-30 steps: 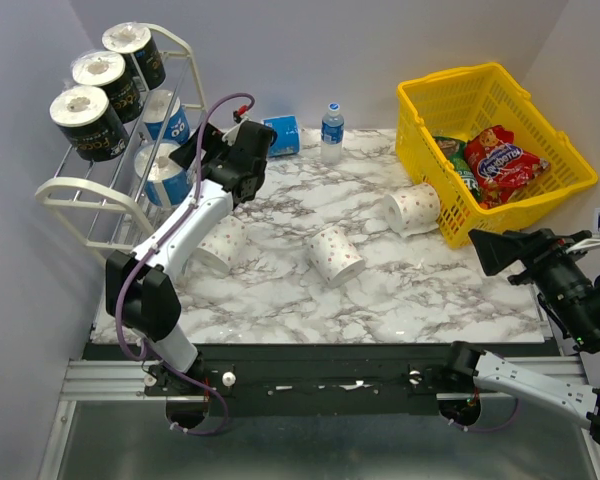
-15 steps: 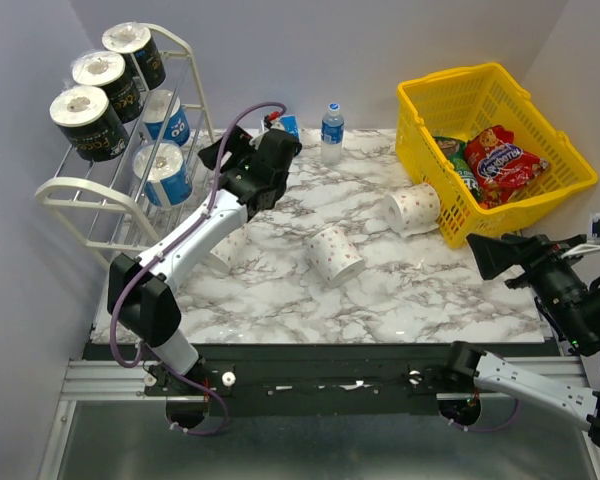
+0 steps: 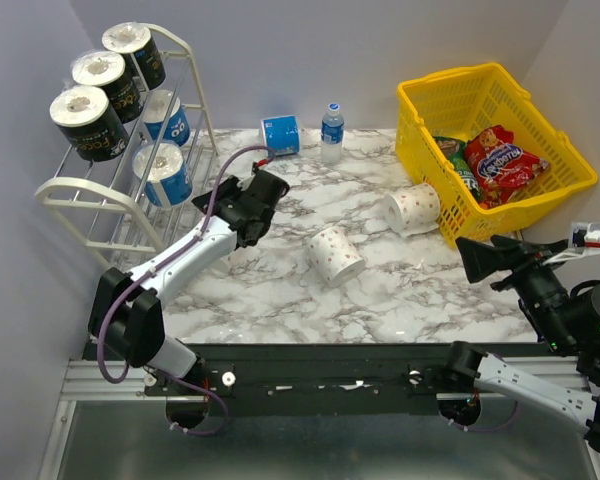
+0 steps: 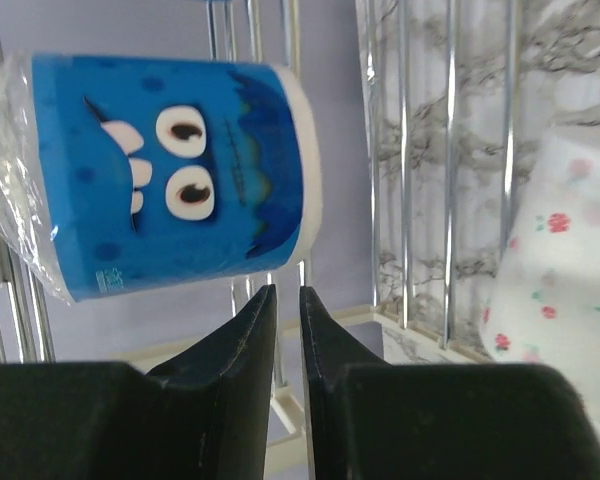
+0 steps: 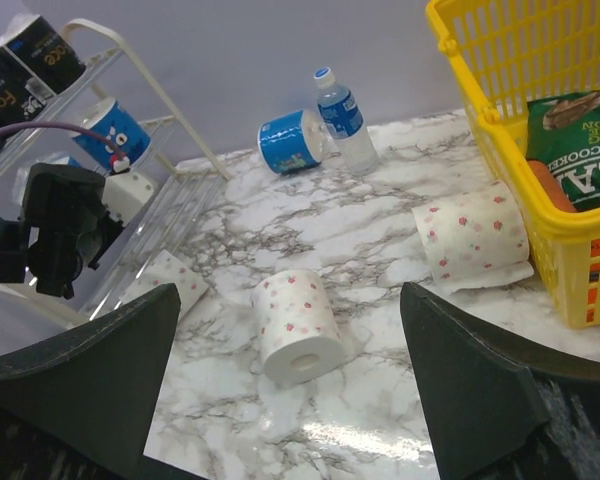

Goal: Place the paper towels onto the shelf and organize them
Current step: Place the paper towel on the shelf.

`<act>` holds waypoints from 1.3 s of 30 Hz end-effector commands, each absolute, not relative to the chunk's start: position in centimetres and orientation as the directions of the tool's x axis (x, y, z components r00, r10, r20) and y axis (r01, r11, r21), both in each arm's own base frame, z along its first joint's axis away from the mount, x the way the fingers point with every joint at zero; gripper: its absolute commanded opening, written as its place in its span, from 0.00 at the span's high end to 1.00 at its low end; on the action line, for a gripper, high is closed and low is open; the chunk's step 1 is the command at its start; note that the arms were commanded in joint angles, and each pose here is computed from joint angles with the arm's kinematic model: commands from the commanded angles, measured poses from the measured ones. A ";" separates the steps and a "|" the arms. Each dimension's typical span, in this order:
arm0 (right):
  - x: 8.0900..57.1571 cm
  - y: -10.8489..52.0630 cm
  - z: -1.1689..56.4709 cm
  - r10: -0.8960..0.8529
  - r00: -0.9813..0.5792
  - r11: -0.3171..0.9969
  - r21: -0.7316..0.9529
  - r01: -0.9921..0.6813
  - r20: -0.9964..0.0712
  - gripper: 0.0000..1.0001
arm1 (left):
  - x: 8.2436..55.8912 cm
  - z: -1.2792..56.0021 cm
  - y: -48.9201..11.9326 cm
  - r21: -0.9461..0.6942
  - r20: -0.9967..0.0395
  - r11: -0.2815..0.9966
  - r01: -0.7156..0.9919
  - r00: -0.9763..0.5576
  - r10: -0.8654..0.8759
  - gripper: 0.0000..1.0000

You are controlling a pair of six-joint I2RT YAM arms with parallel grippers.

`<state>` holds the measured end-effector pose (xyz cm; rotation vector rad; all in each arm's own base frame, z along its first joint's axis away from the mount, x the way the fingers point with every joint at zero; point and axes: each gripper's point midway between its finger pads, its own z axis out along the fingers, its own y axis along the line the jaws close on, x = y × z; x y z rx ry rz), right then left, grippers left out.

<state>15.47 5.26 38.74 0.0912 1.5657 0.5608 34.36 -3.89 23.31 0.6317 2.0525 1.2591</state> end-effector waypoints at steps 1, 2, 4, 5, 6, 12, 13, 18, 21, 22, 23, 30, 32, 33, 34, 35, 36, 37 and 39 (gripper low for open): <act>15.3 5.6 39.7 0.411 -0.052 0.854 0.405 -0.326 -0.910 0.00 | 34.5 23.9 -1.5 0.910 -0.283 0.415 0.014 -0.711 0.644 0.75; 15.3 5.7 39.9 0.409 -0.048 0.854 0.400 -0.334 -0.912 0.00 | 34.8 24.0 -1.1 0.910 -0.289 0.415 -0.004 -0.722 0.628 0.75; 15.2 5.9 40.1 0.411 -0.045 0.848 0.400 -0.348 -0.910 0.00 | 35.7 24.6 -0.5 0.909 -0.299 0.416 -0.027 -0.738 0.604 0.76; 15.2 6.0 40.3 0.410 -0.045 0.848 0.399 -0.350 -0.911 0.00 | 36.3 24.4 0.5 0.911 -0.295 0.410 -0.040 -0.759 0.581 0.76; 15.2 6.0 40.3 0.409 -0.044 0.848 0.397 -0.350 -0.912 0.00 | 36.7 24.6 0.8 0.912 -0.296 0.408 -0.047 -0.764 0.574 0.77; 15.4 5.4 39.9 0.408 -0.028 0.859 0.395 -0.326 -0.912 0.00 | 39.3 25.3 2.8 0.917 -0.308 0.388 -0.095 -0.786 0.537 0.77; 15.5 5.3 39.8 0.404 -0.025 0.864 0.391 -0.317 -0.914 0.00 | 39.6 25.3 2.9 0.918 -0.307 0.385 -0.097 -0.789 0.532 0.77; 15.9 5.4 39.7 0.370 -0.012 0.884 0.356 -0.303 -0.929 0.00 | 40.8 25.6 3.7 0.925 -0.299 0.365 -0.107 -0.798 0.523 0.78; 16.1 5.3 39.9 0.356 -0.003 0.892 0.341 -0.297 -0.934 0.00 | 41.3 26.1 4.4 0.923 -0.314 0.361 -0.133 -0.805 0.504 0.78; 16.1 5.3 40.0 0.356 -0.001 0.893 0.341 -0.294 -0.934 0.00 | 41.4 26.5 4.5 0.920 -0.326 0.364 -0.148 -0.804 0.497 0.79; 16.2 5.3 40.0 0.351 0.000 0.895 0.336 -0.293 -0.936 0.00 | 41.4 26.4 4.9 0.920 -0.322 0.362 -0.147 -0.810 0.490 0.80; 16.1 5.4 40.1 0.362 0.002 0.889 0.345 -0.300 -0.932 0.00 | 42.0 26.1 5.6 0.926 -0.301 0.357 -0.126 -0.817 0.492 0.80; 16.1 5.4 40.1 0.363 0.001 0.888 0.346 -0.301 -0.932 0.00 | 42.0 25.9 5.5 0.925 -0.300 0.359 -0.122 -0.816 0.495 0.80; 16.1 5.3 40.2 0.368 0.004 0.887 0.350 -0.302 -0.930 0.00 | 42.0 25.8 5.6 0.925 -0.300 0.359 -0.123 -0.817 0.493 0.80; 16.0 5.3 40.3 0.371 0.005 0.885 0.352 -0.304 -0.929 0.00 | 41.9 25.7 5.6 0.926 -0.298 0.359 -0.121 -0.817 0.493 0.80; 16.0 5.3 40.4 0.372 0.006 0.885 0.352 -0.305 -0.928 0.00 | 41.9 25.6 5.6 0.926 -0.295 0.358 -0.119 -0.818 0.493 0.80; 16.0 5.2 40.4 0.373 0.008 0.884 0.353 -0.305 -0.928 0.00 | 41.8 25.5 5.6 0.925 -0.298 0.361 -0.121 -0.819 0.491 0.80; 15.9 5.1 40.5 0.378 0.011 0.883 0.357 -0.306 -0.926 0.00 | 41.8 25.5 5.5 0.922 -0.304 0.366 -0.124 -0.816 0.491 0.80; 15.9 5.0 40.6 0.380 0.012 0.882 0.359 -0.307 -0.925 0.00 | 41.7 25.1 5.3 0.918 -0.307 0.380 -0.118 -0.817 0.489 0.80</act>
